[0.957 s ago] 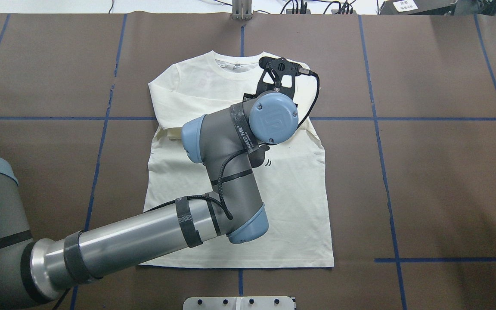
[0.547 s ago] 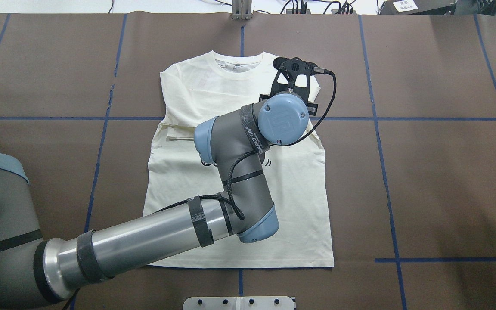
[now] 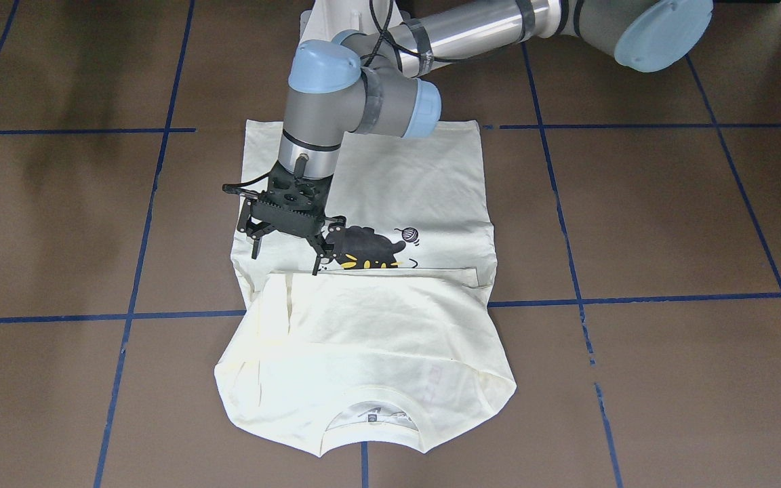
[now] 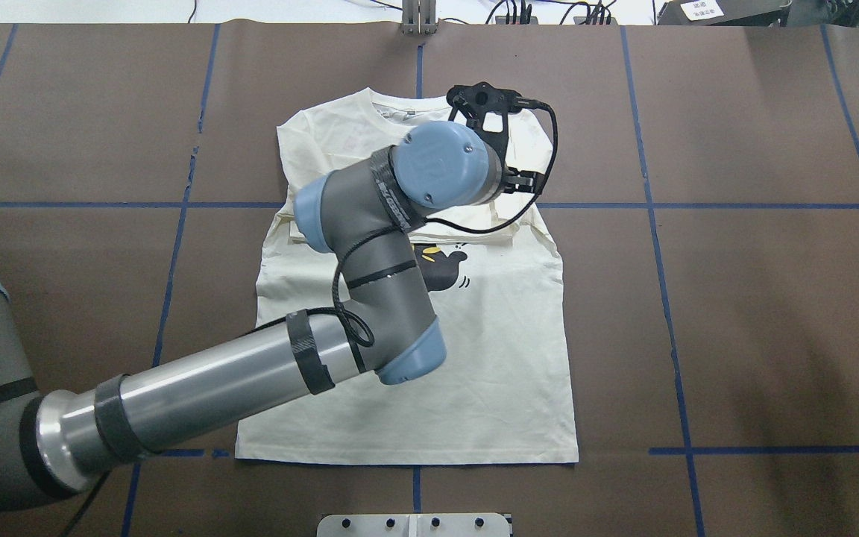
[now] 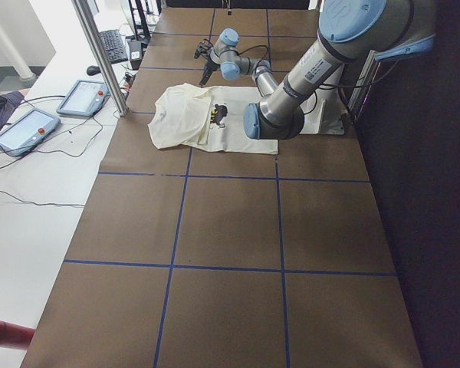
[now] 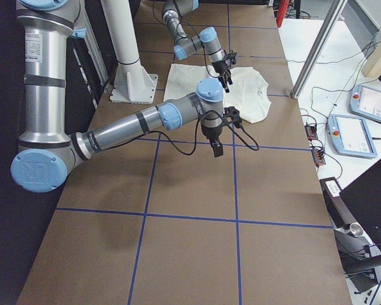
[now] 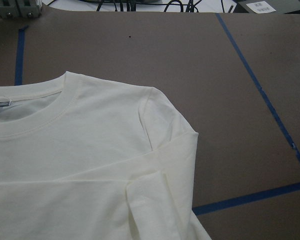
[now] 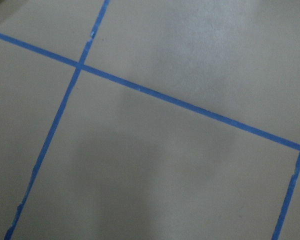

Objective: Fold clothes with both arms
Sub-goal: 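Release the sleeve and withdraw the left gripper while the right gripper approaches the shirt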

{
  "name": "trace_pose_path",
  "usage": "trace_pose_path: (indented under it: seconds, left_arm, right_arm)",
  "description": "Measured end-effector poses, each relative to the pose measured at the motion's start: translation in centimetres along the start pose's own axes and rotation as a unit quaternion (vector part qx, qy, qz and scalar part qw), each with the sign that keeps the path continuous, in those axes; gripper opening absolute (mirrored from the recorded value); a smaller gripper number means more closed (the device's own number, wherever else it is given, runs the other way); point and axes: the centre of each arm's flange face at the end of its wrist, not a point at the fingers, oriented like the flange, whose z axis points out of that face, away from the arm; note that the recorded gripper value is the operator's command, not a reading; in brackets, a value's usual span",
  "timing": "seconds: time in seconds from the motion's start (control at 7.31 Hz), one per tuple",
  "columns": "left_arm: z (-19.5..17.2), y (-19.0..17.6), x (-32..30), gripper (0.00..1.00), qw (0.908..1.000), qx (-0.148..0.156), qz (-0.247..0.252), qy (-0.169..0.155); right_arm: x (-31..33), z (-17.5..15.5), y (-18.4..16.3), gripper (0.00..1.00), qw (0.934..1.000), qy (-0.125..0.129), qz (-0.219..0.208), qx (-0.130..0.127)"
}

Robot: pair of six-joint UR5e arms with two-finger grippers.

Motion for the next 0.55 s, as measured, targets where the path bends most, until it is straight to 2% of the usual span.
trace_pose_path:
  seconds: [0.27, 0.55]
  left_arm:
    - [-4.1, -3.4, -9.2, 1.00, 0.9981, -0.045, 0.041, -0.014]
    - [-8.0, -6.5, -19.7, 1.00, 0.9919, -0.068, 0.101, -0.036]
  right_arm:
    - [-4.1, 0.4, -5.6, 1.00, 0.9998, -0.014, -0.004, 0.017]
    - [-13.0, 1.7, -10.9, 1.00, 0.9992, -0.026, 0.011, 0.028]
